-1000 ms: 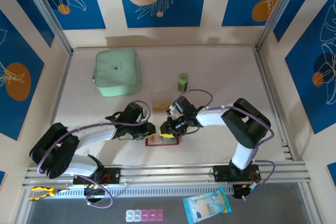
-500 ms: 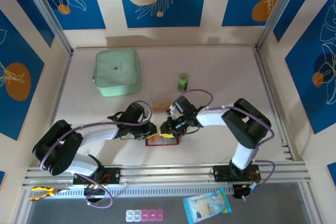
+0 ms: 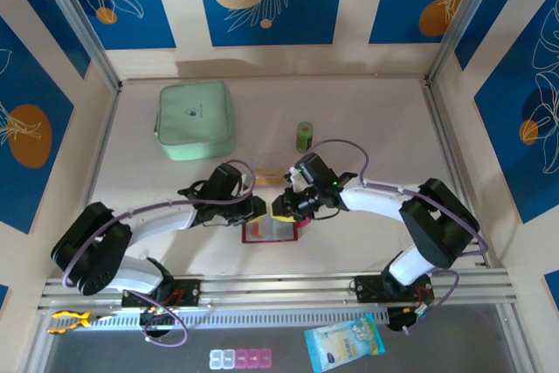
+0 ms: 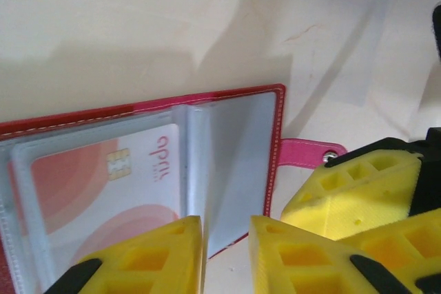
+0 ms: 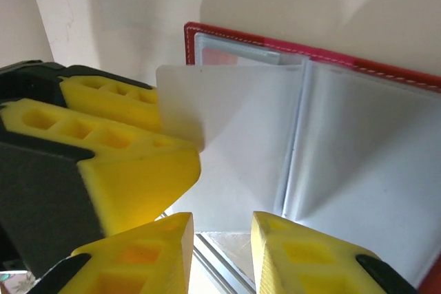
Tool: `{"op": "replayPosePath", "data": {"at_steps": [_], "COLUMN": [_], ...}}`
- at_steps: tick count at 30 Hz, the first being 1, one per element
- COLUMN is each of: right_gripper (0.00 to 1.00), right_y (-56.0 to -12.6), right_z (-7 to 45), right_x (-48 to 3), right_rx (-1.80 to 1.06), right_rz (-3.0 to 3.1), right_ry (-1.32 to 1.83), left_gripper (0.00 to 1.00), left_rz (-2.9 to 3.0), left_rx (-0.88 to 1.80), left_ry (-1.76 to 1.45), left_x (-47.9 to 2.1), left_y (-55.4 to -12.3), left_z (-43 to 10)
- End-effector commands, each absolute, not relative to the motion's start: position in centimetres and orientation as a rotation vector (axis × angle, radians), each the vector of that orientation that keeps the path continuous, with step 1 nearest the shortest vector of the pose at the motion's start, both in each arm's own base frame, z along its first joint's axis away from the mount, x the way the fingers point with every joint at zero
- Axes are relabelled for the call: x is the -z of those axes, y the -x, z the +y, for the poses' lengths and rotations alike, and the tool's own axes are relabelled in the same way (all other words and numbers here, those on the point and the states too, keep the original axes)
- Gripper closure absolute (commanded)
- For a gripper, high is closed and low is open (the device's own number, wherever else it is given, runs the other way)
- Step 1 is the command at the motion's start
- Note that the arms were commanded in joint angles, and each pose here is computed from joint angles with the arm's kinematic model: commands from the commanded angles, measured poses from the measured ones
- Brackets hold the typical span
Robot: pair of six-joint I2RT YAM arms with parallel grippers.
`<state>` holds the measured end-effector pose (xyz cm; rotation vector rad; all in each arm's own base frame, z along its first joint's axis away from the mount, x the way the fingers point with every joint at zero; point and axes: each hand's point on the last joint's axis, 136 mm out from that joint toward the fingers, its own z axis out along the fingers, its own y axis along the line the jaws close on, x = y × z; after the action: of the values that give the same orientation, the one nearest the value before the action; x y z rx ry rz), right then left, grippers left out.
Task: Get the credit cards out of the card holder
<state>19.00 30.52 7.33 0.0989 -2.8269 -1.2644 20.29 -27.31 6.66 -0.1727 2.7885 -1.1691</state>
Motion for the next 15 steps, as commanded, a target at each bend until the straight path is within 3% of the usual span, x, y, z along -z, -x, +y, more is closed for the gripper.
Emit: {"op": "replayPosePath", "data": {"at_steps": [1, 10, 15], "right_gripper": [0.7, 0.69, 0.68], "right_y": [-19.2, -20.0, -20.2], "right_z": [29.3, 26.4, 24.9], "right_x": [-7.9, -8.6, -9.0], "right_rx": [1.223, 1.145, 1.151], "right_rz": [-2.871, -2.979, -3.01], "right_ry": [-0.081, 0.02, 0.079], "left_gripper": [0.73, 0.58, 0.54], "left_rz": [2.785, 2.793, 2.801], "left_rx": [1.219, 1.24, 1.25], "left_ry": [0.122, 0.072, 0.045], "left_x": [-8.1, -8.4, -8.1], "left_y": [-20.0, -20.0, -19.9], "left_z": [-28.5, -30.1, -31.1]}}
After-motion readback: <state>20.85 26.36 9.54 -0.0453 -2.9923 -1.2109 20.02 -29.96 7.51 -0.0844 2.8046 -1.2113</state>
